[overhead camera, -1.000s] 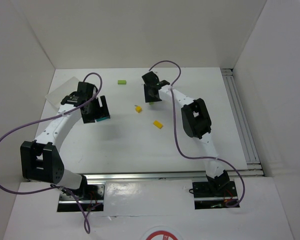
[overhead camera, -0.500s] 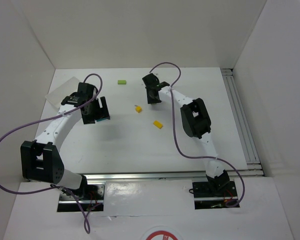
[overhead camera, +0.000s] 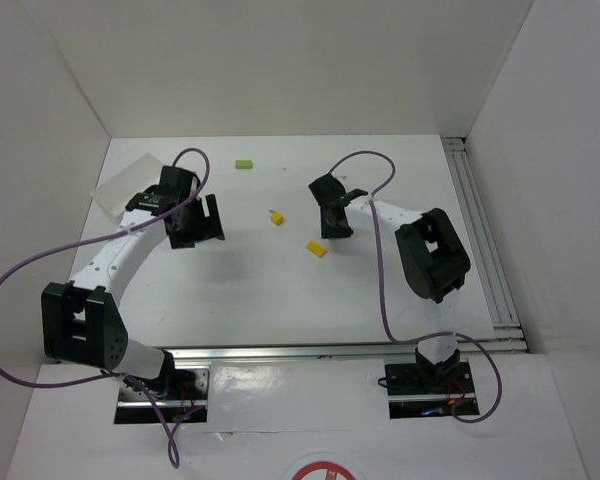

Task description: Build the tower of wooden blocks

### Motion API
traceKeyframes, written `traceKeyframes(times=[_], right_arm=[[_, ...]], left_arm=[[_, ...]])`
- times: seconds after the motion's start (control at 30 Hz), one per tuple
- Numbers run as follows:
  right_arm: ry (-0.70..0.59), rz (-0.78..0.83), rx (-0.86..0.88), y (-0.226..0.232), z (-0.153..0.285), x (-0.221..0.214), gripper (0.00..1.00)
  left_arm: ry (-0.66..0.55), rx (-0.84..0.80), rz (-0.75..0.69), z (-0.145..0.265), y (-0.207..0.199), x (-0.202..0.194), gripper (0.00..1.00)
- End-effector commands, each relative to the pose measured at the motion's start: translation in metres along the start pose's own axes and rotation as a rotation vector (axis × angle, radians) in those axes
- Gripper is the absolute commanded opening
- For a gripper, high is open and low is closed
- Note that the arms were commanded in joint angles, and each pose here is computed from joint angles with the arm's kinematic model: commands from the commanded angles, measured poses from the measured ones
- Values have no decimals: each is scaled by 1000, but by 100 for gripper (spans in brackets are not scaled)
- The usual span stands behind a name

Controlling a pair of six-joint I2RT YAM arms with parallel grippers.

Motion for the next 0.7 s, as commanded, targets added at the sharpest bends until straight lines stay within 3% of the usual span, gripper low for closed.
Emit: traceKeyframes(times=[0.0,0.4,0.53,0.57,0.6,0.67], right_arm=[[-77,-74,41,4,13,12,37],[-110,-55,-28,-3,-5,24,37],[-104,-51,-41,-5,-9,21,50],[-104,-51,-41,-5,-9,21,64],[-100,-51,-33,-3,-9,20,70],[-96,-50,-25,-2,-7,22,73]], left_arm=[[-1,-30,-22,3,-9,-3,89],[4,-39,-46,3,-18,-9,89],[4,-39,-46,3,-18,-9,89],[-4,-42,-46,4,-20,-6,89],[-4,-42,-46,5,-20,-6,89],[-1,-47,-45,4,-24,-5,89]])
Point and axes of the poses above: each gripper's point midway between its finger pads, its own z axis back along the fingers, its own y axis along the line the jaws close on, x = y × z, the point moved 1 cm from there along z, back along the fingers, and after that the axes turned 1 degree about -z, right-handed, at the moved point
